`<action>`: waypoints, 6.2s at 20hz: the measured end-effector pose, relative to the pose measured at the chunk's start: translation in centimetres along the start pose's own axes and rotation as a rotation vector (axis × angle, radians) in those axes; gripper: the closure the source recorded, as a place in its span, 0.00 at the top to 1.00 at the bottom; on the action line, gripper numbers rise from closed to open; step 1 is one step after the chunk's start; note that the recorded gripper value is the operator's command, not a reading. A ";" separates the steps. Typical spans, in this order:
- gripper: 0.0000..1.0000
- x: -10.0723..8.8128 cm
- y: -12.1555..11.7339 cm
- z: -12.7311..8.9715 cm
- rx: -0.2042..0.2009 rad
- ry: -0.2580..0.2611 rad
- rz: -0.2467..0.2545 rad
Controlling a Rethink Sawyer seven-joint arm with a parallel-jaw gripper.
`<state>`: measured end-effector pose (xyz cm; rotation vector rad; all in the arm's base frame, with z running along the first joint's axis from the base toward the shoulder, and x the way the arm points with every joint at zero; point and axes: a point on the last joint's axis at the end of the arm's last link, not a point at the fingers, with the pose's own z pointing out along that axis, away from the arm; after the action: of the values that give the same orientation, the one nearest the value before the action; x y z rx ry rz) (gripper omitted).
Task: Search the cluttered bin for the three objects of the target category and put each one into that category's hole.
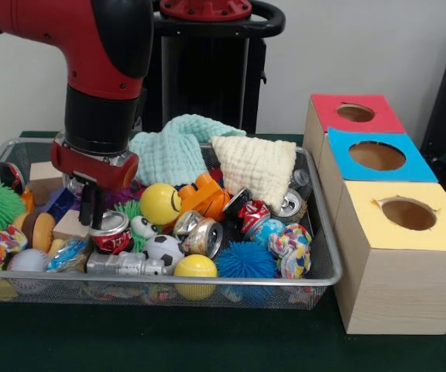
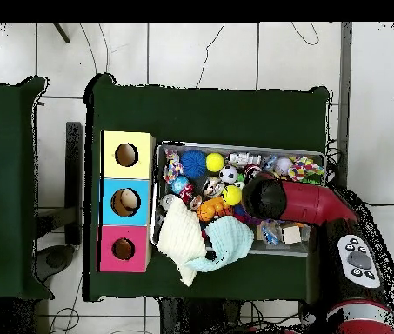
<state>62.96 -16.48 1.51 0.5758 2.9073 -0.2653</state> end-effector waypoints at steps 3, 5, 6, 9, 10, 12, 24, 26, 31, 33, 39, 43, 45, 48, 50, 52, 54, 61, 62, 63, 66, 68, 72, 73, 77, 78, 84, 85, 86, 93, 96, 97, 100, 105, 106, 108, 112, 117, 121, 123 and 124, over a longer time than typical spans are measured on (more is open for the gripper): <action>0.00 0.0 0.0 0.0 -0.001 -0.001 0.000; 0.00 0.0 0.0 0.0 -0.001 -0.001 0.000; 0.00 0.0 0.0 0.0 -0.001 -0.001 0.000; 0.00 0.0 0.0 0.0 -0.001 -0.001 0.000; 0.00 0.0 0.0 0.0 -0.001 -0.001 0.000; 0.00 0.0 0.1 0.0 -0.001 -0.001 0.000; 0.00 0.2 -0.2 -3.4 0.075 -0.016 -0.083; 0.00 1.0 -0.2 -4.0 0.116 -0.006 -0.129; 0.00 2.9 -0.3 -4.4 0.199 0.048 -0.215; 0.00 3.1 -0.4 -4.4 0.207 0.054 -0.224; 0.00 1.8 -1.8 -3.0 0.126 0.015 -0.153; 0.00 -0.1 -2.6 -1.8 0.044 -0.074 -0.098; 0.00 -0.9 -2.6 -1.4 0.013 -0.110 -0.081; 0.00 -2.0 -2.5 -1.1 -0.046 -0.165 -0.049; 0.00 -2.5 -2.2 -0.9 -0.090 -0.196 -0.028; 0.00 -2.7 -1.9 -0.8 -0.135 -0.219 -0.008; 0.00 -2.6 -1.3 -0.7 -0.174 -0.229 0.006; 0.00 -1.6 0.3 -0.7 -0.198 -0.204 -0.007; 0.00 -1.3 0.9 -0.7 -0.198 -0.193 -0.017; 0.00 -1.1 1.3 -0.7 -0.199 -0.186 -0.023; 0.00 -0.6 2.7 -0.6 -0.206 -0.172 -0.043; 0.00 -0.4 3.3 -0.5 -0.214 -0.172 -0.048; 0.00 -0.4 4.5 -0.1 -0.246 -0.200 -0.047; 0.00 -0.4 4.7 0.0 -0.252 -0.209 -0.046; 0.00 -0.3 5.6 0.2 -0.272 -0.215 -0.047; 0.00 -0.2 5.7 0.4 -0.271 -0.208 -0.048; 0.00 0.7 5.8 1.1 -0.260 -0.140 -0.054; 0.00 0.8 5.8 1.2 -0.256 -0.119 -0.056; 0.00 1.1 5.8 1.4 -0.247 -0.079 -0.063; 0.00 2.3 5.0 1.0 -0.151 0.242 -0.118; 0.00 3.0 4.6 0.7 -0.115 0.354 -0.139; 0.00 3.4 4.6 0.5 -0.098 0.407 -0.152; 0.00 4.2 4.8 0.2 -0.061 0.483 -0.189; 0.00 5.2 6.2 -0.4 0.069 0.489 -0.325; 0.00 5.2 6.4 -0.4 0.083 0.480 -0.341; 0.00 5.1 7.0 -0.6 0.117 0.455 -0.380; 0.00 4.3 8.8 -1.2 0.170 0.398 -0.448; 0.00 2.6 10.7 -2.6 0.201 0.335 -0.474; 0.00 0.2 11.1 -4.0 0.224 0.279 -0.466; 0.00 -0.8 11.1 -4.7 0.232 0.256 -0.458; 0.00 -1.2 11.0 -4.9 0.234 0.247 -0.455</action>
<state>67.71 -5.88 4.98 -0.0428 3.2411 -0.6398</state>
